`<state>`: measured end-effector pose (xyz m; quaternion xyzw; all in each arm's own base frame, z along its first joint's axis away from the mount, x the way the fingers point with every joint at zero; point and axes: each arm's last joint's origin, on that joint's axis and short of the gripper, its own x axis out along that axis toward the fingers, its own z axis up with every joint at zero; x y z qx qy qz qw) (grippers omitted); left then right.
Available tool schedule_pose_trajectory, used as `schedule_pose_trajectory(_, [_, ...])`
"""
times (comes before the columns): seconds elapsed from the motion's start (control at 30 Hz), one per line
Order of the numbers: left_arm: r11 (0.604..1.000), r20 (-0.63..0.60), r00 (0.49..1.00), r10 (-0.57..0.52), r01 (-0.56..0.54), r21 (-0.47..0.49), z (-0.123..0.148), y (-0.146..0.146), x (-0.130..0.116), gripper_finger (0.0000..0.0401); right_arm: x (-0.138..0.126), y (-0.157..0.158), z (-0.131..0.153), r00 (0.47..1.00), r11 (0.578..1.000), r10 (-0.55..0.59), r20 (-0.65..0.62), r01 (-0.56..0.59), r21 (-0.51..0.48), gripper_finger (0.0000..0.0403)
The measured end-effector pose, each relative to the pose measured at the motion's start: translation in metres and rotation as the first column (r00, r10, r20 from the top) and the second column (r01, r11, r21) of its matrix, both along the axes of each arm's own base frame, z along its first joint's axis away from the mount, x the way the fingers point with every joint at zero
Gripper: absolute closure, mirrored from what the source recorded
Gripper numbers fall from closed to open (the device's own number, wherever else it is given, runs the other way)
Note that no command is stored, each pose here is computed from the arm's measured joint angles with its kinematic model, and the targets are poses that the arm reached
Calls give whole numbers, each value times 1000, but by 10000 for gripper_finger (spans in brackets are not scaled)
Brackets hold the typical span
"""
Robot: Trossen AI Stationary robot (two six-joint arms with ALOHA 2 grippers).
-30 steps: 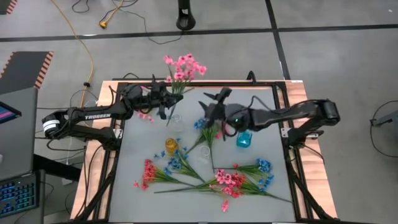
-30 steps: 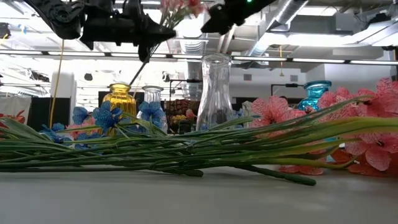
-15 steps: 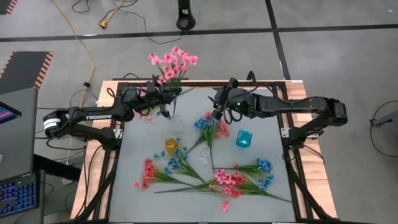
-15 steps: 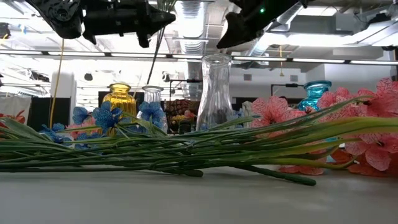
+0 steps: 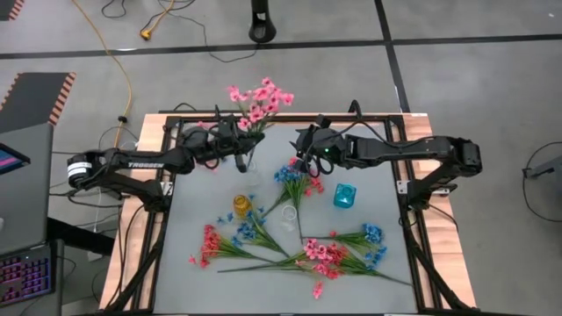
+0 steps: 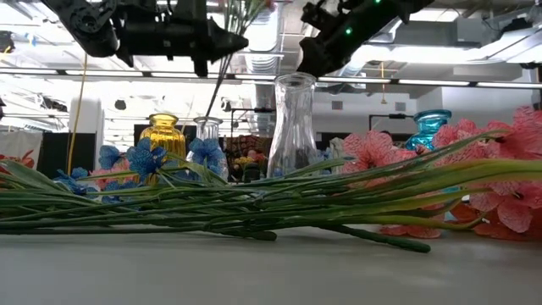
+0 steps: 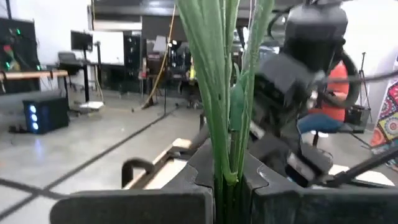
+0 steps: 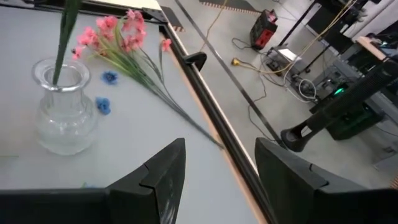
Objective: Sort flowers into vase by color
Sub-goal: Put the top right pink flowers into the top transparent vase
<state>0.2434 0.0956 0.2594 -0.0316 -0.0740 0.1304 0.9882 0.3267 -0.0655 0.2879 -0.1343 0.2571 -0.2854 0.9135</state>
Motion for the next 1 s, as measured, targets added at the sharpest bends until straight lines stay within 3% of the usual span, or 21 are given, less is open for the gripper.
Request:
schedule_pose_trajectory(0.37, [998, -124, 992, -17, 8, -70, -25, 3, 11, 382, 0, 2, 1, 1000, 1000, 5, 2, -5, -1, 184])
schedule_pose_trajectory(0.73, [995, -193, 979, -65, 48, -91, -30, 1, 9, 282, 0, 2, 1, 1000, 1000, 5, 2, -5, -1, 184])
schedule_pose_trajectory(1.0, [995, -317, 946, -66, 37, -95, -24, -5, -9, 221, 0, 2, 1, 999, 999, 23, -31, -24, -36, 184])
